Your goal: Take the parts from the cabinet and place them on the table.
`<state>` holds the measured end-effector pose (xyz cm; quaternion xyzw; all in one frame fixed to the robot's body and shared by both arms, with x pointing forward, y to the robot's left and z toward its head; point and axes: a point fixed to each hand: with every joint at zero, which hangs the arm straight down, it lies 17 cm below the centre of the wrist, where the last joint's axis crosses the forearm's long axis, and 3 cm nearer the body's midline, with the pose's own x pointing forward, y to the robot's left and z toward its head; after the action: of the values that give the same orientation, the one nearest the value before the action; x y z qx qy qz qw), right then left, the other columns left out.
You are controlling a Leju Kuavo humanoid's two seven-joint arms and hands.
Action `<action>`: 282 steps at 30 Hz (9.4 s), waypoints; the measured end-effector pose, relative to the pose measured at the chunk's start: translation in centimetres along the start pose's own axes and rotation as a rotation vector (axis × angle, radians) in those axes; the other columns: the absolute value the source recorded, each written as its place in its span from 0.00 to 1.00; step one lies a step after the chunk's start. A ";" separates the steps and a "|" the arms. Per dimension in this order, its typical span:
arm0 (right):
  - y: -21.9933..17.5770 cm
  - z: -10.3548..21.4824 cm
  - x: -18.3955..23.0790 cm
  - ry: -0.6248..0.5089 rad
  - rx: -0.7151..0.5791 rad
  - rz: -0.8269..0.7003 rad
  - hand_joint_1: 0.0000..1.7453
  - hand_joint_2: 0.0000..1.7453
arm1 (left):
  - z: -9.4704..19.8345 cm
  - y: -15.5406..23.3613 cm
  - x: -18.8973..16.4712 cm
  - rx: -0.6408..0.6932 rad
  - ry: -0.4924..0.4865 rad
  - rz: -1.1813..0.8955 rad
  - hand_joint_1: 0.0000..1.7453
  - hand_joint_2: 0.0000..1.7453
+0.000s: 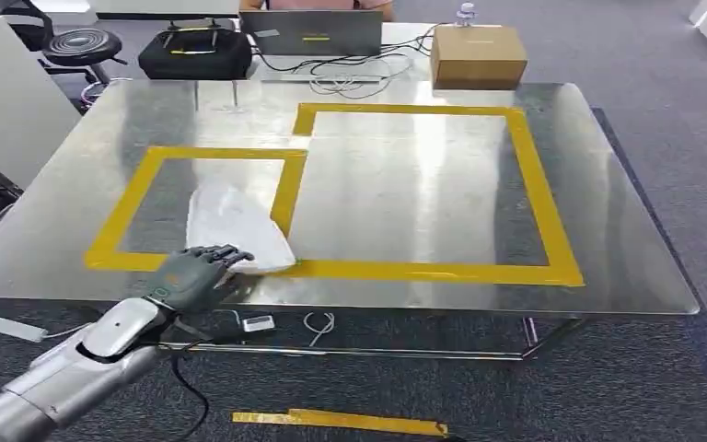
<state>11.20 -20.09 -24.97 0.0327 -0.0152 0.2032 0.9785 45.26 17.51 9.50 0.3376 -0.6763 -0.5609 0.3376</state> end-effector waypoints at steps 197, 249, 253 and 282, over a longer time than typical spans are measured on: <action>-4.3 1.5 -6.6 -0.011 -0.132 -0.123 0.00 0.00 | 4.2 13.7 -4.0 0.372 0.137 0.113 0.00 0.00; -3.3 1.5 -6.7 0.014 -0.068 -0.227 0.00 0.00 | 4.7 11.7 -4.2 0.305 0.174 0.121 0.00 0.00; -3.5 1.7 -6.5 0.010 -0.077 -0.243 0.00 0.00 | 4.5 11.8 -4.4 0.302 0.181 0.118 0.00 0.00; -3.6 2.1 -8.0 0.036 -0.074 -0.353 0.00 0.00 | 0.5 11.4 -1.5 0.271 0.115 0.137 0.00 0.00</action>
<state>5.25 -26.67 -23.46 -0.0047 0.0010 0.0282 0.9996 44.77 20.68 20.61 0.3645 -0.7468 -0.4201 0.3646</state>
